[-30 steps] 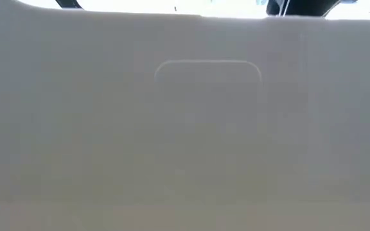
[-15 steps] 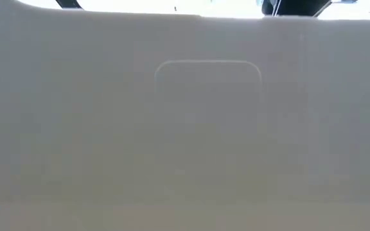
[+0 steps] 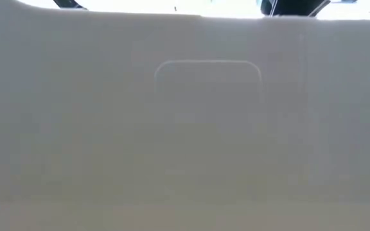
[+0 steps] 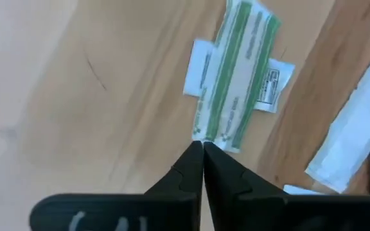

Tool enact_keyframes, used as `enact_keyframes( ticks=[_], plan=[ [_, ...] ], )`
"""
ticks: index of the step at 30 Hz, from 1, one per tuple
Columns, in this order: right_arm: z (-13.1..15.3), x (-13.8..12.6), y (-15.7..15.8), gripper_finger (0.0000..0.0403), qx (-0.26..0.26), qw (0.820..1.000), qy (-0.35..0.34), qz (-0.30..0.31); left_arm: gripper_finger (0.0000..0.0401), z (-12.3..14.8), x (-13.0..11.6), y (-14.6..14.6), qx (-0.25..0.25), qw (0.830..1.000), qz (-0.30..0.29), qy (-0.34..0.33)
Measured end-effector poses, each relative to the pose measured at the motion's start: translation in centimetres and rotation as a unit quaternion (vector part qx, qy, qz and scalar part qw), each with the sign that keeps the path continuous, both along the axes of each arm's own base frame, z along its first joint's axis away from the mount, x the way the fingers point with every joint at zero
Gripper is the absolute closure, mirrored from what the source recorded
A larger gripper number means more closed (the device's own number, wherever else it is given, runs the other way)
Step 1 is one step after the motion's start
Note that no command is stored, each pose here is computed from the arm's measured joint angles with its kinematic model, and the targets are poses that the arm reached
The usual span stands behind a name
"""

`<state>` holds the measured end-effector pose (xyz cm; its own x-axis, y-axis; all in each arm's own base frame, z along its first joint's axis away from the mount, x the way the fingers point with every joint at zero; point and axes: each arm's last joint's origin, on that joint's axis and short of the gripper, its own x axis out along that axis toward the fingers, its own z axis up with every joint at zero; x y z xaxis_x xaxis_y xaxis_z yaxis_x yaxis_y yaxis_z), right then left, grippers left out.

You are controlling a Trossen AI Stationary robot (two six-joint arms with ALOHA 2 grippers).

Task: Pick & Place First Aid Supplies
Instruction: Put the green bandage pack into the bottom gray bin

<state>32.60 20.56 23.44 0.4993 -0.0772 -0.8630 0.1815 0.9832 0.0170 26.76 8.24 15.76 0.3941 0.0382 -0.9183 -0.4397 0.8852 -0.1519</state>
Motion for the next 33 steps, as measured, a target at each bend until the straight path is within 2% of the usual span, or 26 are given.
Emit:
enact_keyframes(
  ticks=[4,9,13,16,20,27,30,33],
  plan=[
    [0.0,0.0,0.0,0.0315,-0.006,1.0,-0.004,-0.003,0.0367,-0.3,0.0,0.0,-0.011,1.0,0.026,0.009],
    [0.0,0.0,0.0,0.0316,-0.008,1.0,-0.005,-0.004,0.0306,-0.4,0.2,0.2,0.0,0.998,0.067,0.004],
    [0.0,0.1,0.0,0.0315,-0.008,1.0,-0.008,-0.005,0.0257,-0.3,0.4,0.1,-0.036,0.995,0.09,-0.014],
    [0.0,0.1,0.0,0.0316,-0.008,1.0,-0.008,-0.005,0.024,-0.6,0.6,0.1,-0.051,0.993,0.109,-0.012],
    [0.0,0.1,0.0,0.0316,-0.009,1.0,-0.011,-0.006,0.0236,-1.4,0.5,0.2,-0.054,0.989,0.137,-0.021],
    [0.1,0.1,0.0,0.0316,-0.012,1.0,-0.014,-0.006,0.0237,-2.4,0.0,-0.1,-0.062,0.986,0.146,-0.043],
    [0.1,0.1,0.0,0.0316,-0.013,1.0,-0.015,-0.007,0.0256,-2.6,0.0,-0.4,-0.051,0.987,0.146,-0.04],
    [0.1,0.1,-0.1,0.0316,-0.015,1.0,-0.016,-0.008,0.0291,-2.9,0.0,-1.3,-0.021,0.987,0.153,-0.037]
  ],
)
